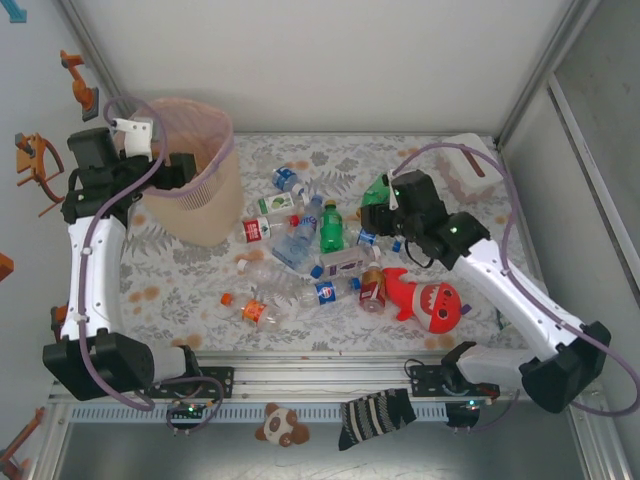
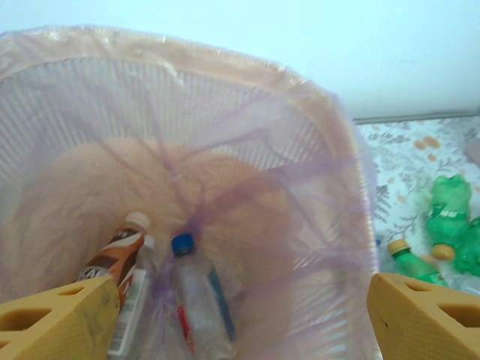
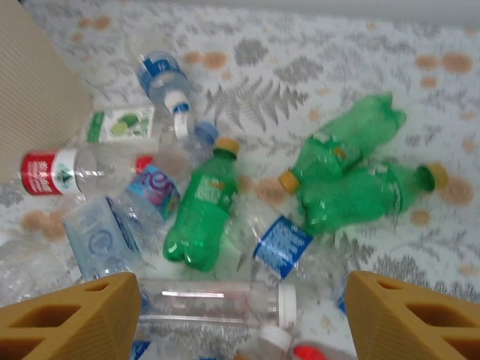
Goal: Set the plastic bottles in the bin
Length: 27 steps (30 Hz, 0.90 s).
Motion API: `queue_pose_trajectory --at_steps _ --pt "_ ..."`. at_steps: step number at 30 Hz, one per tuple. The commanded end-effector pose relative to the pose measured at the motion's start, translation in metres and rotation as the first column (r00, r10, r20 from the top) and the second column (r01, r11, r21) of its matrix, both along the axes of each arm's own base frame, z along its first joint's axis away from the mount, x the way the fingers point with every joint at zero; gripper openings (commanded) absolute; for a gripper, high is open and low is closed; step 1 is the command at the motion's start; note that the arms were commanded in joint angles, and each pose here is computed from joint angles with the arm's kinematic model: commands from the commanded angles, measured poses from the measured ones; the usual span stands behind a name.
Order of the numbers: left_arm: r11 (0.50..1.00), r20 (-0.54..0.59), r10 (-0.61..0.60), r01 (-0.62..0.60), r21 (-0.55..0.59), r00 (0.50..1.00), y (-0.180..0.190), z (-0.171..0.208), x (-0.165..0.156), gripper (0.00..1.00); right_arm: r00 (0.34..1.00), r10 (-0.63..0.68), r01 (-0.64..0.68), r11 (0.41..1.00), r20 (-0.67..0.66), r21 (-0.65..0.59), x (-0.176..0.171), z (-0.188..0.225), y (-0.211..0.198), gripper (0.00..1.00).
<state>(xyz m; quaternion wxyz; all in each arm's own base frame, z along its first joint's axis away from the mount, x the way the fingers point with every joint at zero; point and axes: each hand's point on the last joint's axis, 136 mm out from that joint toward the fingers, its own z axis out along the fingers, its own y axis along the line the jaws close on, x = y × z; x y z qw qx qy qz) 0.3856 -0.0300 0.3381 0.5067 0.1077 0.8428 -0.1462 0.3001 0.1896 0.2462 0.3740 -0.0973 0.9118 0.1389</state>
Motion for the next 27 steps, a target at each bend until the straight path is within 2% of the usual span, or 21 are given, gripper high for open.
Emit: queue_pose_trajectory --at_steps 1,6,12,18,27 --pt "0.997 0.11 -0.045 0.051 -0.05 0.993 -0.01 0.026 -0.004 0.86 0.978 -0.077 0.085 0.996 -0.193 0.036 -0.024 -0.03 -0.002 0.67" --pt "0.996 0.122 -0.048 0.057 -0.069 0.991 -0.013 0.026 -0.009 0.85 0.92 -0.117 0.155 0.985 -0.373 0.074 -0.058 -0.075 0.006 0.67" --pt "0.994 0.135 -0.057 0.069 -0.086 0.989 -0.015 0.03 -0.011 0.85 0.858 -0.149 0.241 0.962 -0.491 0.129 -0.091 -0.113 0.012 0.7" --pt "0.994 0.134 -0.045 0.058 -0.094 0.99 -0.01 0.03 -0.011 0.85 0.815 -0.203 0.325 0.936 -0.542 0.138 -0.11 -0.136 0.001 0.76" --pt "0.99 0.14 -0.043 0.061 -0.124 0.989 -0.006 0.033 -0.011 0.85 0.808 -0.171 0.377 0.886 -0.564 0.27 -0.117 -0.163 0.008 0.92"
